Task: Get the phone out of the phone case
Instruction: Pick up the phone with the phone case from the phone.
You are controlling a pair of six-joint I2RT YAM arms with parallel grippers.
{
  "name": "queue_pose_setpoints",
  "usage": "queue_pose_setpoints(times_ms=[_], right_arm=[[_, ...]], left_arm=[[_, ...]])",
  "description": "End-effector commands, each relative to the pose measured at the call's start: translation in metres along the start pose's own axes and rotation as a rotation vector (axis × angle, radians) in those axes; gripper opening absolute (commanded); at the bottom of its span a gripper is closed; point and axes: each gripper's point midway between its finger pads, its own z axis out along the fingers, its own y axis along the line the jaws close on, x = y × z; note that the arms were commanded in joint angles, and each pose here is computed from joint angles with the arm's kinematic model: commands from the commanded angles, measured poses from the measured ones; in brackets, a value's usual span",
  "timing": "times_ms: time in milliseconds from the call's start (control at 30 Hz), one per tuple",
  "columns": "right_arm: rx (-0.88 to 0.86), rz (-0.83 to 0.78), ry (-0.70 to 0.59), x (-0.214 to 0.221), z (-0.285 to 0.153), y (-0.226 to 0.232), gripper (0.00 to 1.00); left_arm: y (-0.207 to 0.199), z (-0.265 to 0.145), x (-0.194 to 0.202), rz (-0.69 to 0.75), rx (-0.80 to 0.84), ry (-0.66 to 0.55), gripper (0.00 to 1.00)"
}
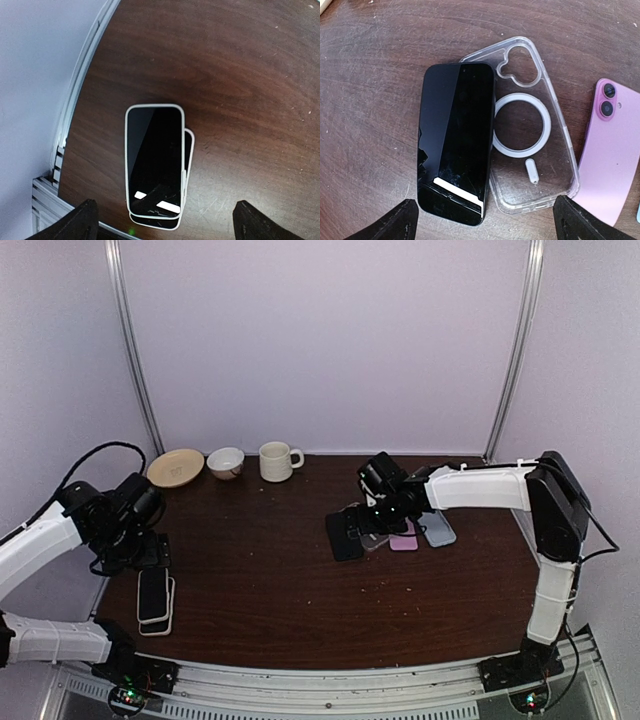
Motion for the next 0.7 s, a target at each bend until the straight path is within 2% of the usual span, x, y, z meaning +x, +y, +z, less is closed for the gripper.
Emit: queue_pose_setpoints(times_ms=[0,100,367,667], right_arm=[[-0.054,-0.005,-0.031,-0.008,-0.014,0.009,0.99],[-0.056,-0.010,-0.030,-0.006,-0.015,0.008,0.99],[-0.070,-0.010,-0.025,-0.004,-0.015,0.006,1.00],[-0.092,-0.012,-0.016,-0.005,-0.014,0.007,0.99]], left_arm=[[0.003,0.023,0.026,-0.118,0.036,0.101,0.97],[0.004,0.040,0.036,-0.150,0.063,0.153,0.97],[0.004,0.072,0.050,-0.222,0.133,0.167,0.98],[0.007,0.099,0.062,-0.225,0.085,0.216,0.98]])
